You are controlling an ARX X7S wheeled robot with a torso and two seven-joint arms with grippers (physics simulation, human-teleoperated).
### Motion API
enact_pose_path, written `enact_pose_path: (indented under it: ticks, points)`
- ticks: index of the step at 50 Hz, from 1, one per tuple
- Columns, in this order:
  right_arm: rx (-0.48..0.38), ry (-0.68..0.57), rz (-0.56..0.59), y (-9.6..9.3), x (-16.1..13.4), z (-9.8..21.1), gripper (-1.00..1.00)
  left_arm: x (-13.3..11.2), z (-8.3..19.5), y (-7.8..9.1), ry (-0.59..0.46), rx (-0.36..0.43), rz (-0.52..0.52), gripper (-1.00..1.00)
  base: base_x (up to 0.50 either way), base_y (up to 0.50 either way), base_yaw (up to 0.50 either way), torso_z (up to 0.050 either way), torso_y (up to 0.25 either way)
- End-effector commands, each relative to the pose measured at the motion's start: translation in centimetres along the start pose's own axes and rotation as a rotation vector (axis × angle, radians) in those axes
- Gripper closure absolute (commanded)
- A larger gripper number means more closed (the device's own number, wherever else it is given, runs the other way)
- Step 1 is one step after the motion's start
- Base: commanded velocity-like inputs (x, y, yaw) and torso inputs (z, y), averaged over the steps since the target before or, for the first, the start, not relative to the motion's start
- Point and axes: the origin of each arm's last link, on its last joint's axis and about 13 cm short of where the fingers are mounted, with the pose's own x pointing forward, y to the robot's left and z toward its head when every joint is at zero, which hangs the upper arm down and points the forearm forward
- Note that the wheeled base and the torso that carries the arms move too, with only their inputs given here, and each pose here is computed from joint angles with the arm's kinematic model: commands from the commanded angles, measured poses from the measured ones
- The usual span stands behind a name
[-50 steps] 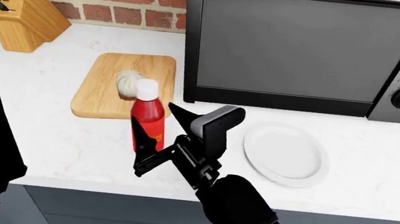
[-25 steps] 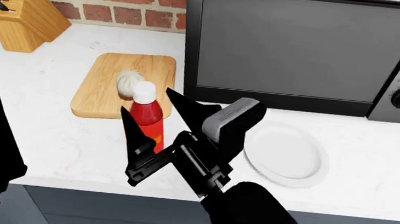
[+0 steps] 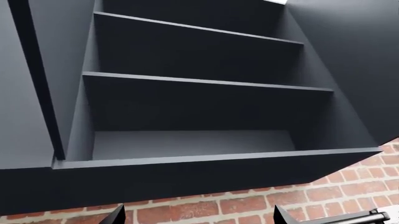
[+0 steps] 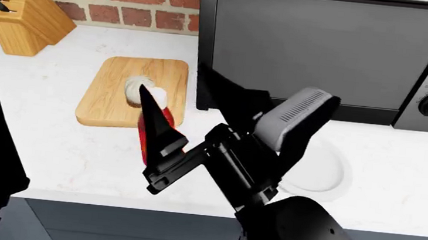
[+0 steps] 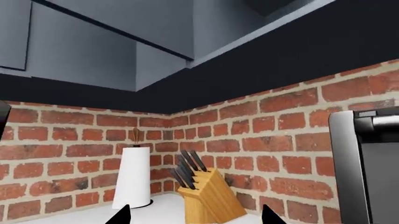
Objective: Pick the dumpling from the plate and place it on the cutting board. Then pick the condiment bottle from the cabinet and place it next to the cutting board.
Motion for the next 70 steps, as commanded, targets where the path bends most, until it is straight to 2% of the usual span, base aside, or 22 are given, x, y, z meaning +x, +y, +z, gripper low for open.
enact_pose_path:
  ticks: [1, 11, 20, 31, 45, 55, 59, 62, 63, 64, 65, 66, 67, 68, 70]
  points:
    - [-0.038, -0.061, -0.009, 0.1, -0.4, 2.0, -1.00, 0.1, -0.1, -0.1, 0.001, -0.003, -0.005, -1.00, 0.00, 0.00, 0.00, 0.000, 0.000]
    - [-0.130, -0.134, -0.073, -0.7, -2.4, 3.6, -1.00, 0.2, -0.8, -0.3, 0.023, -0.017, -0.008, -1.00, 0.00, 0.00, 0.00, 0.000, 0.000]
    - [-0.211, -0.192, -0.151, -2.2, -4.3, 2.2, -1.00, 0.5, -1.8, -0.5, 0.039, -0.033, -0.001, -1.00, 0.00, 0.00, 0.00, 0.000, 0.000]
    - [-0.300, -0.258, -0.233, -3.0, -5.5, -0.5, -1.00, 0.7, -2.2, -0.7, 0.039, -0.056, 0.012, -1.00, 0.00, 0.00, 0.00, 0.000, 0.000]
    - [-0.399, -0.332, -0.338, -3.2, -5.5, -0.7, -1.00, 1.1, -2.0, -0.7, 0.017, -0.066, 0.022, -1.00, 0.00, 0.00, 0.00, 0.000, 0.000]
    - [-0.513, -0.447, -0.402, -3.4, -5.3, -0.6, -1.00, 1.1, -2.4, -0.7, 0.019, -0.070, 0.025, -1.00, 0.00, 0.00, 0.00, 0.000, 0.000]
    - [-0.555, -0.503, -0.453, -3.5, -5.2, -0.5, -1.00, 1.1, -2.5, -0.7, 0.020, -0.071, 0.028, -1.00, 0.00, 0.00, 0.00, 0.000, 0.000]
    - [-0.601, -0.552, -0.532, -3.5, -5.2, -0.5, -1.00, 1.0, -2.6, -0.6, 0.017, -0.073, 0.035, -1.00, 0.00, 0.00, 0.00, 0.000, 0.000]
    - [-0.607, -0.543, -0.591, -4.5, -6.5, 2.6, -1.00, 1.0, -2.6, -0.6, 0.017, -0.074, 0.037, -1.00, 0.00, 0.00, 0.00, 0.000, 0.000]
    - [-0.621, -0.609, -0.656, -5.6, -7.5, 7.3, -1.00, 1.0, -2.6, -0.6, 0.017, -0.075, 0.039, -1.00, 0.00, 0.00, 0.00, 0.000, 0.000]
    - [-0.622, -0.698, -0.680, -5.2, -7.9, 11.8, -1.00, 1.0, -2.6, -0.6, 0.017, -0.076, 0.041, -1.00, 0.00, 0.00, 0.00, 0.000, 0.000]
    - [-0.614, -0.743, -0.646, -3.4, -8.2, 14.6, -1.00, 0.9, -2.6, -0.6, 0.016, -0.076, 0.043, -1.00, 0.00, 0.00, 0.00, 0.000, 0.011]
    - [-0.655, -0.723, -0.636, -2.1, -8.3, 15.6, -1.00, 0.9, -2.5, -0.5, 0.016, -0.077, 0.047, -1.00, 0.00, 0.00, 0.00, 0.000, 0.000]
    - [-0.680, -0.645, -0.702, -2.7, -8.2, 15.8, -1.00, 0.8, -2.5, -0.5, 0.016, -0.077, 0.050, -1.00, 0.00, 0.00, 0.00, 0.000, 0.000]
    - [-0.702, -0.698, -0.754, -2.4, -9.1, 17.1, -1.00, 0.7, -2.4, -0.4, 0.015, -0.077, 0.058, -1.00, 0.00, 0.00, 0.00, 0.000, 0.000]
